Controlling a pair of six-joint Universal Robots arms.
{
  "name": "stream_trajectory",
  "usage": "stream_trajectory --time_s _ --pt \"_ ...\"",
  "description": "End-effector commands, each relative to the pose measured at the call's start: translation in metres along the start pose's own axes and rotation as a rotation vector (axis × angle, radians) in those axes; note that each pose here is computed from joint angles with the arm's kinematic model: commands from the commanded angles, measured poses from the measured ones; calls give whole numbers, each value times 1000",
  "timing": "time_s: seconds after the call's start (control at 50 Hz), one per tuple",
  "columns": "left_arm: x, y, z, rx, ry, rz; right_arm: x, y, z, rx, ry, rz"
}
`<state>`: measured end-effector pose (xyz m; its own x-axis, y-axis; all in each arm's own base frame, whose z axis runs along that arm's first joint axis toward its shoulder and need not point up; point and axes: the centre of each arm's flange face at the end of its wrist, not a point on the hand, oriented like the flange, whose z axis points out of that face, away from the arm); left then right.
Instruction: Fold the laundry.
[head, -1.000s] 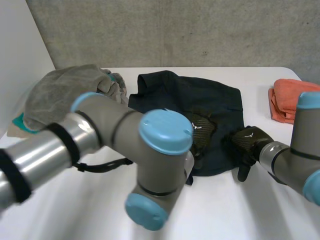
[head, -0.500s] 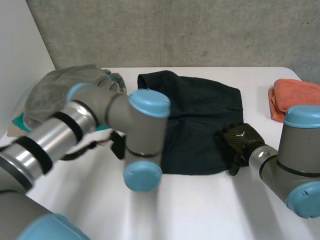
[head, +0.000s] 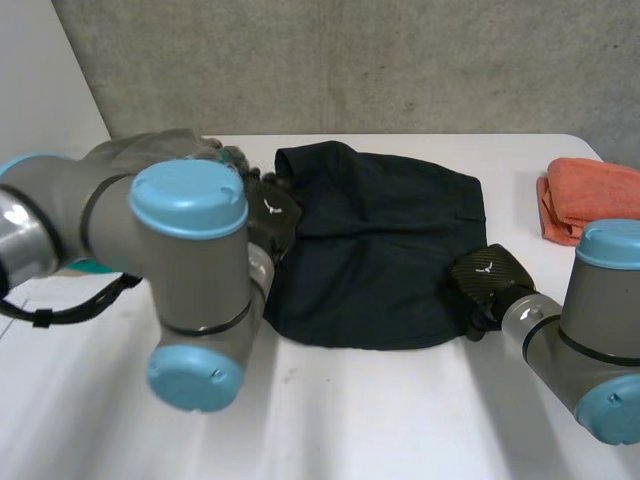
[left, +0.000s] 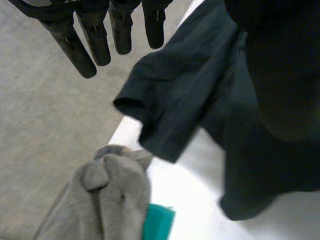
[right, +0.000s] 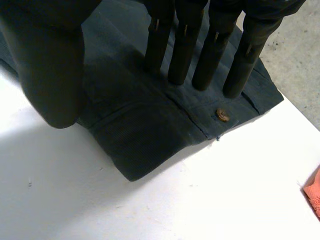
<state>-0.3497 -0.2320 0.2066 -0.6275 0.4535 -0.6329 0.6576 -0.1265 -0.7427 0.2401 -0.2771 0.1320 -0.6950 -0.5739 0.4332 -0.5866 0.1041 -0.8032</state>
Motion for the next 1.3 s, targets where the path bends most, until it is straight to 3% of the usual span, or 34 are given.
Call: stream_trajectory --time_s 0.02,0.32,0.42,0.54,0.68,0.82,0.88,0.94,1.14,1.3 --pt "12 19 -19 -13 125 38 1 1 0 5 1 -1" --pt "26 70 30 -32 130 201 7 -21 -16 85 -24 54" --pt "31 69 32 -12 153 201 14 -25 -15 84 -10 77" --pt "10 55 30 6 91 152 23 -29 -16 60 -10 90" --pt "-19 34 -17 -30 66 123 33 -41 -40 -64 -106 29" --pt "-9 43 -105 -282 275 278 28 -38 -93 -353 -439 -252" --pt "3 42 -137 -346 404 330 27 -38 -101 -388 -474 -334" --pt "11 40 -143 -349 436 318 25 -40 -101 -396 -457 -338" --pt "0 12 -85 -268 280 230 46 -50 -80 -339 -345 -229" --pt "-28 -29 6 9 52 97 77 -63 -29 -167 -140 -87"
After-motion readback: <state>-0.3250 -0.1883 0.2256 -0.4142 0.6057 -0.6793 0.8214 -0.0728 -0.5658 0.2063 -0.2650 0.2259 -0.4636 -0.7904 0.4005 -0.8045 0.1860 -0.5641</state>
